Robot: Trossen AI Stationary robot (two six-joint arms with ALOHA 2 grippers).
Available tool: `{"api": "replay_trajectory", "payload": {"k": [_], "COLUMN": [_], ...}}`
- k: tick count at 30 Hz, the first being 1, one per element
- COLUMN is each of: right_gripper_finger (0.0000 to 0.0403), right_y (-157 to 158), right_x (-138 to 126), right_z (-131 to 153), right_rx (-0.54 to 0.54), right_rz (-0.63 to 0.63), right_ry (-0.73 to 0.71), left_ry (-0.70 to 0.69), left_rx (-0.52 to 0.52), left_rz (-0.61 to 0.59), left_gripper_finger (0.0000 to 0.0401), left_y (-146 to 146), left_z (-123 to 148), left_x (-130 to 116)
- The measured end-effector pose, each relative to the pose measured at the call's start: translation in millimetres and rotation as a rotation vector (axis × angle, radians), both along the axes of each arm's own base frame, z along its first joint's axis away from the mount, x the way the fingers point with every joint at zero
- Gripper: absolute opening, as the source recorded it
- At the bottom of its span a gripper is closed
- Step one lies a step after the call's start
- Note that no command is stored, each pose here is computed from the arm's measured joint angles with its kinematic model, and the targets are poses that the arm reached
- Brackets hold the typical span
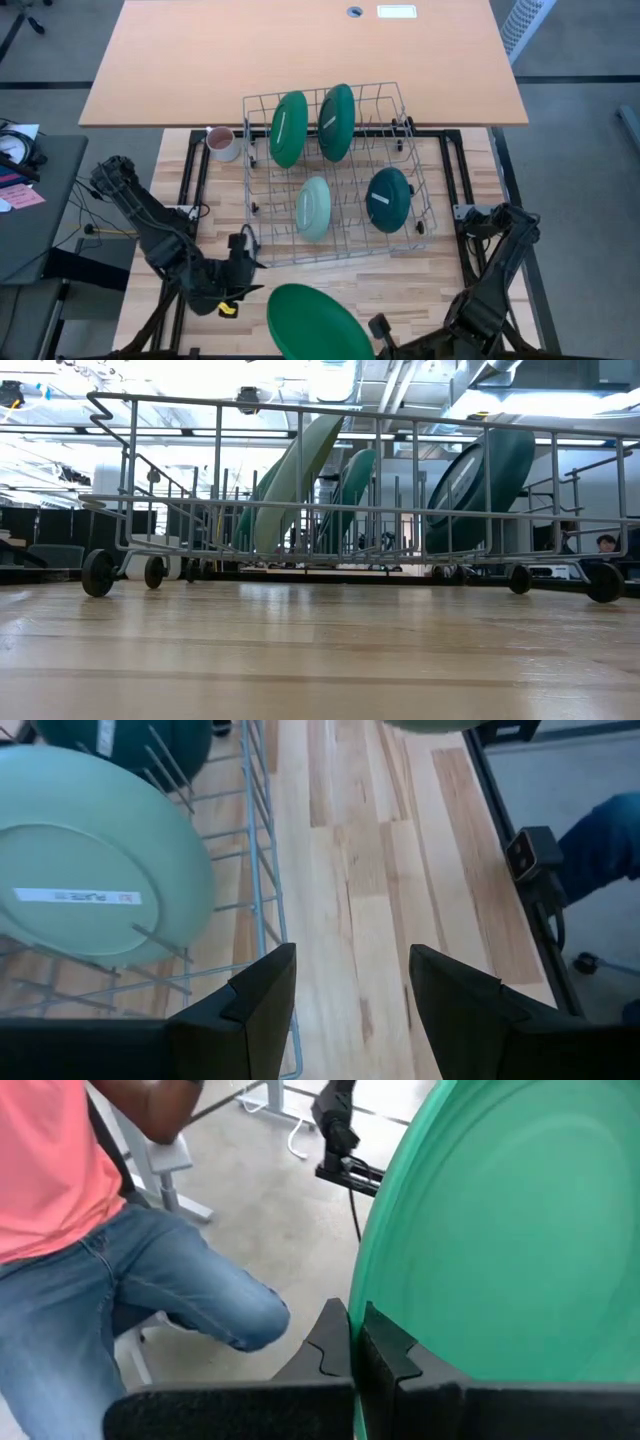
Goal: Sort dishes
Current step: Put the green plate in the dish rack
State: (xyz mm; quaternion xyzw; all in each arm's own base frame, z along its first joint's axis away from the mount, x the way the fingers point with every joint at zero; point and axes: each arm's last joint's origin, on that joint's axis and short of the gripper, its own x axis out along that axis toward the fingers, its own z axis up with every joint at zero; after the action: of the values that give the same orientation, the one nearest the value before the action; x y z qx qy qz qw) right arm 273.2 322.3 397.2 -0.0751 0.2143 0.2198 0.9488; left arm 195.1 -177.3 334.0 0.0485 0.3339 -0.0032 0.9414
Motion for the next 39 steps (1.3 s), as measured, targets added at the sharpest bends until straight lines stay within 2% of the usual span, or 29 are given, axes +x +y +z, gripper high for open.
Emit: {"api": "replay_trajectory", "payload": {"k": [10,22,27,31,35,39], "right_gripper_finger": [0.0,0.0,0.0,0.0,0.0,0.0], "right_y": [-29,-89,-102,-110,-112,-108], "right_x": [-12,-5,6,13,25,34], "right_z": [26,42,43,43,49,44], "right_rx": [-0.101,-0.207,-0.233,-0.238,-0.157,-0.143], "right_rz": [-0.026,-0.286,-0.325,-0.351,-0.388,-0.386], "right_ry": [-0.058,-0.038,-0.043,-0.045,-0.114,-0.17], "left_ry": [-0.059,-0.067,-0.047,-0.076,-0.122,-0.134], "left_rx": [0.037,0.048,0.081,0.123,0.147,0.152], "left_rz": [-0.009,0.048,0.104,0.146,0.162,0.166], "left_gripper_finger": [0.0189,0.0189,0.0189,0.0189,0.0189,0.0189], "left_y": [-7,-5,-2,-1,-3,-4], "left_z": [5,4,0,-1,0,1], "left_x": [-16,-18,-25,-31,-33,-34]}}
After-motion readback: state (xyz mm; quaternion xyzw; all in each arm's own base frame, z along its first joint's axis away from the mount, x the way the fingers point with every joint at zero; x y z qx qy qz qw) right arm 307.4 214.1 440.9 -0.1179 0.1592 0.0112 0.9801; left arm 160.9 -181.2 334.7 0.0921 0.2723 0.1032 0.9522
